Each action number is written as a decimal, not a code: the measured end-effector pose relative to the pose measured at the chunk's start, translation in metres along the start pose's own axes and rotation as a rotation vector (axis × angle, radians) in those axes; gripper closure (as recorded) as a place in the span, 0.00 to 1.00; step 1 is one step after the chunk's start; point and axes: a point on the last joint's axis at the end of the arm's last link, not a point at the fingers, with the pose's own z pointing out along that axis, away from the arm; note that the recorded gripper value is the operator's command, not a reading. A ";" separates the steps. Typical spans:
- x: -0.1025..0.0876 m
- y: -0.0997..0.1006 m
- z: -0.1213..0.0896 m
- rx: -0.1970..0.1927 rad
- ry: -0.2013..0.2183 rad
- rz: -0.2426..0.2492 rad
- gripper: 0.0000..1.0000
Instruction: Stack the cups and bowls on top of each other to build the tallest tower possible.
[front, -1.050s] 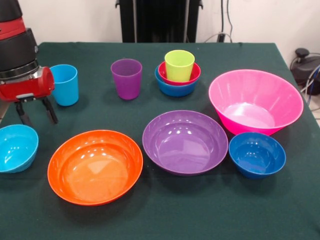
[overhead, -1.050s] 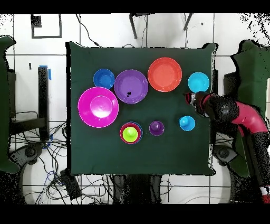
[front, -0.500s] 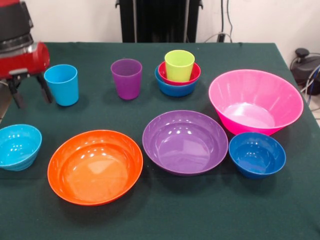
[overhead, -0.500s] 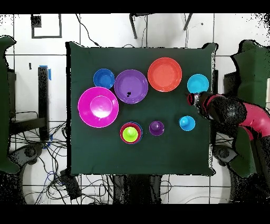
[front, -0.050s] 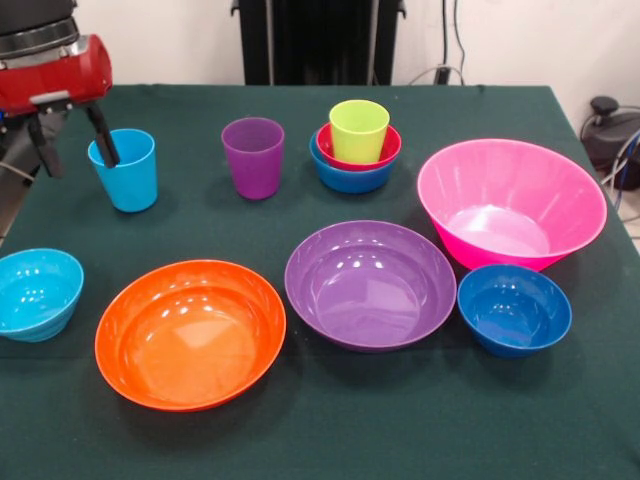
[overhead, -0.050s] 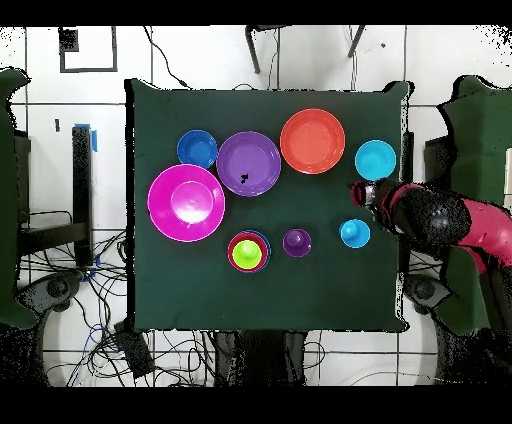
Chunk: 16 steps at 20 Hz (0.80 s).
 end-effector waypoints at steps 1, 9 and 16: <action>0.000 0.001 0.000 0.001 0.001 -0.003 0.00; -0.002 0.015 0.015 -0.025 0.011 -0.011 0.00; -0.004 0.019 0.034 -0.053 0.011 0.001 0.00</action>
